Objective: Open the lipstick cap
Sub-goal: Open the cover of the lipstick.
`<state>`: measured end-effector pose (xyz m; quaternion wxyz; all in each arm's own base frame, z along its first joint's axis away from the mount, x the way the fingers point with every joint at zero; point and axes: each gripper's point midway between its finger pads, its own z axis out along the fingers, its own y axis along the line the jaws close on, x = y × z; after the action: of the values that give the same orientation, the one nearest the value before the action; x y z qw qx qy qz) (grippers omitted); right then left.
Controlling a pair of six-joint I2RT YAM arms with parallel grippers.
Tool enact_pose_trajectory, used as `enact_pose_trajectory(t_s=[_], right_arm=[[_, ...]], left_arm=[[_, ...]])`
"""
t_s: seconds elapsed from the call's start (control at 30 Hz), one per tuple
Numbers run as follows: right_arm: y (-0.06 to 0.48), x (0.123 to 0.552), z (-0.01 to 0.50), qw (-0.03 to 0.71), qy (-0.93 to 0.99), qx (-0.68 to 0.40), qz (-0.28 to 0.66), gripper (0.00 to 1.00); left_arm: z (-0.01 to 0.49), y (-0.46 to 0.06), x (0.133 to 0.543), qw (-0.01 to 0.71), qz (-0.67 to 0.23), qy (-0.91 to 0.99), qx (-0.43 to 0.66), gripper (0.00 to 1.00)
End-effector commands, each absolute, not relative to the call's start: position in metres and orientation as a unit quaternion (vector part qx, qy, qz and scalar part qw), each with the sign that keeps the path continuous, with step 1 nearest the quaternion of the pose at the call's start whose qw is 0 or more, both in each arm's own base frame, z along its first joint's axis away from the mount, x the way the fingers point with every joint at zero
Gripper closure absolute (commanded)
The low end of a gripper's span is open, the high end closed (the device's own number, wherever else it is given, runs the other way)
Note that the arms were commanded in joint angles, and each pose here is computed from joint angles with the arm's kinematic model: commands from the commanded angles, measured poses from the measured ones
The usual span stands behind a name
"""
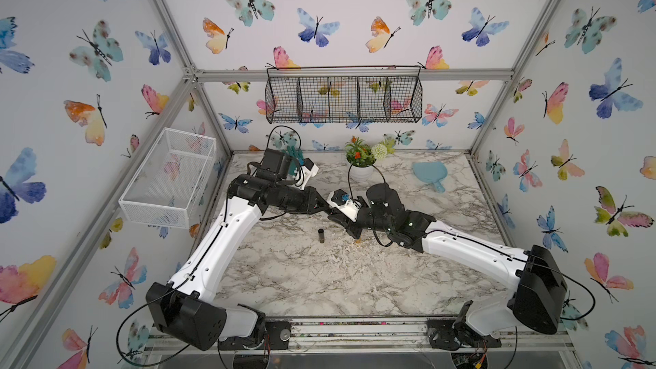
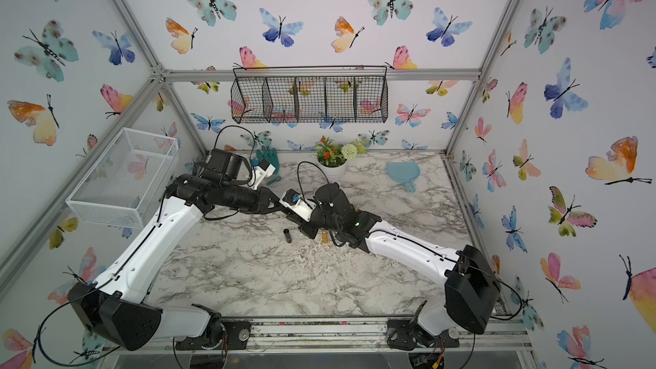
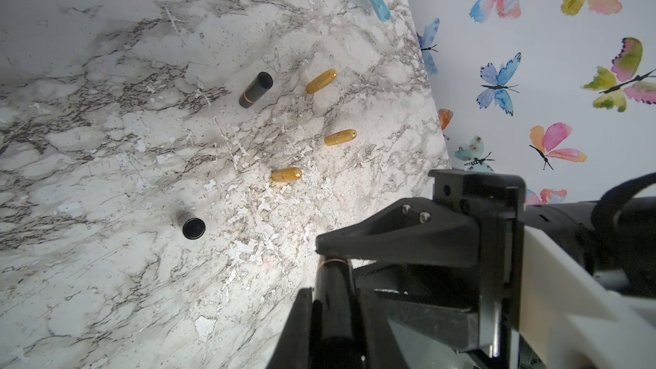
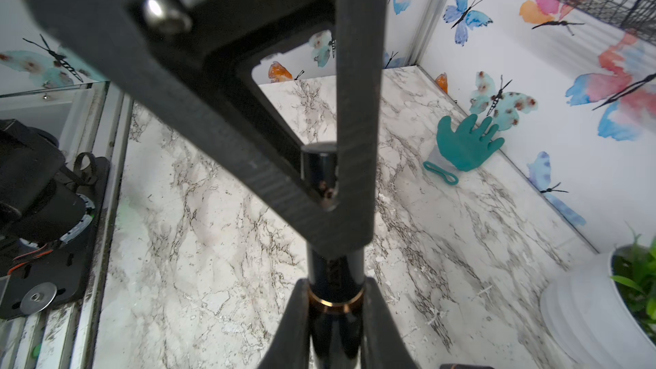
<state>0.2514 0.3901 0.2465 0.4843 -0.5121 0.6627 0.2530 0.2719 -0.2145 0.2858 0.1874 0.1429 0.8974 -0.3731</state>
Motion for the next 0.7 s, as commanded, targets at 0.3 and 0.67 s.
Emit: enact_pose_trajectory(t_s=[0.3,0.67], right_arm=[[0.34,0.262,0.206,0.478,0.727,-0.468,0.157,0.98],[0.336,0.269,0.205,0.485,0.727,-0.468,0.131,0.98]], left_arm=[[0.322,-0.191,0.306,0.247,-0.394,0.877,0.12,1.0],[0.338,-0.168,0.317,0.28,-0.415,0.862,0.084,1.0]])
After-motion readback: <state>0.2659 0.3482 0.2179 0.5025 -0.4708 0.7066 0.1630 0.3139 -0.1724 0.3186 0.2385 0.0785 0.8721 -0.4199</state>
